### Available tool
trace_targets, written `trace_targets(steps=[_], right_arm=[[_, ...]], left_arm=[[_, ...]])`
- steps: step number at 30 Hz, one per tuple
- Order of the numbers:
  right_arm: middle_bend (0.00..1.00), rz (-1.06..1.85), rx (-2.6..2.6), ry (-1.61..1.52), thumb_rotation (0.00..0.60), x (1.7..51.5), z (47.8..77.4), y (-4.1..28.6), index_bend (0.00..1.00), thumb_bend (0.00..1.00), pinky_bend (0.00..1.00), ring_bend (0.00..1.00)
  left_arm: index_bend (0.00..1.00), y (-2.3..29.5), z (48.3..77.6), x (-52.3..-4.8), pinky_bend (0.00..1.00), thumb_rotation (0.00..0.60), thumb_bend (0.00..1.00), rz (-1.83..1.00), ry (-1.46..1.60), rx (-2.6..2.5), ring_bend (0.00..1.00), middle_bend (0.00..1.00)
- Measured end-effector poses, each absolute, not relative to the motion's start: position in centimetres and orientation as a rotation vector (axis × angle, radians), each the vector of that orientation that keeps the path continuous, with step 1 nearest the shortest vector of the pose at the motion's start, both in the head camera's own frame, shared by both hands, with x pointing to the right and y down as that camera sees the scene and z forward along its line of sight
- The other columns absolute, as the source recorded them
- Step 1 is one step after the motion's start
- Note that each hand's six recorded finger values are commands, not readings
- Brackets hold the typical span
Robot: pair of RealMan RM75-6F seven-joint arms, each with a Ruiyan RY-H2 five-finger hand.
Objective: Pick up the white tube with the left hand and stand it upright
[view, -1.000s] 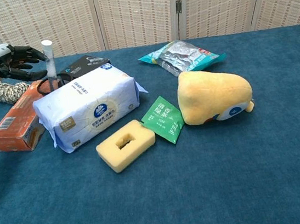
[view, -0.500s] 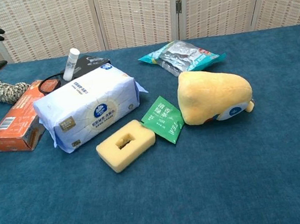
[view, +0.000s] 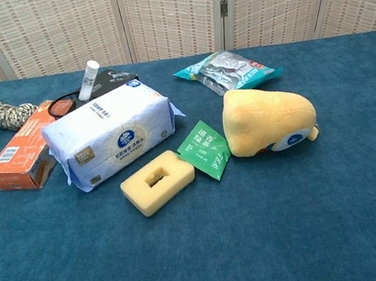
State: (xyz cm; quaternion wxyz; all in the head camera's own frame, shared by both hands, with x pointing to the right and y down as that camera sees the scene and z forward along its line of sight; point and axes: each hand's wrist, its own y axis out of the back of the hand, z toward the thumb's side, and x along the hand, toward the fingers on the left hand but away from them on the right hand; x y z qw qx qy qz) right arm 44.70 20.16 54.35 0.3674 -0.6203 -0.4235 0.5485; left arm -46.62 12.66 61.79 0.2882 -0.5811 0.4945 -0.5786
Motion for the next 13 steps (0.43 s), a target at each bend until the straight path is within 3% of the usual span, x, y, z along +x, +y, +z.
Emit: trace_targets(steps=[13], right_arm=[[0.23, 1.375, -1.647, -1.073, 0.6, 43.3, 54.9, 20.6, 0.11, 0.19, 0.27, 0.16]], left_arm=[[0.25, 20.9, 57.0, -46.0, 0.12, 0.6, 0.4, -1.476, 1.243, -1.572, 0.1, 0.19]])
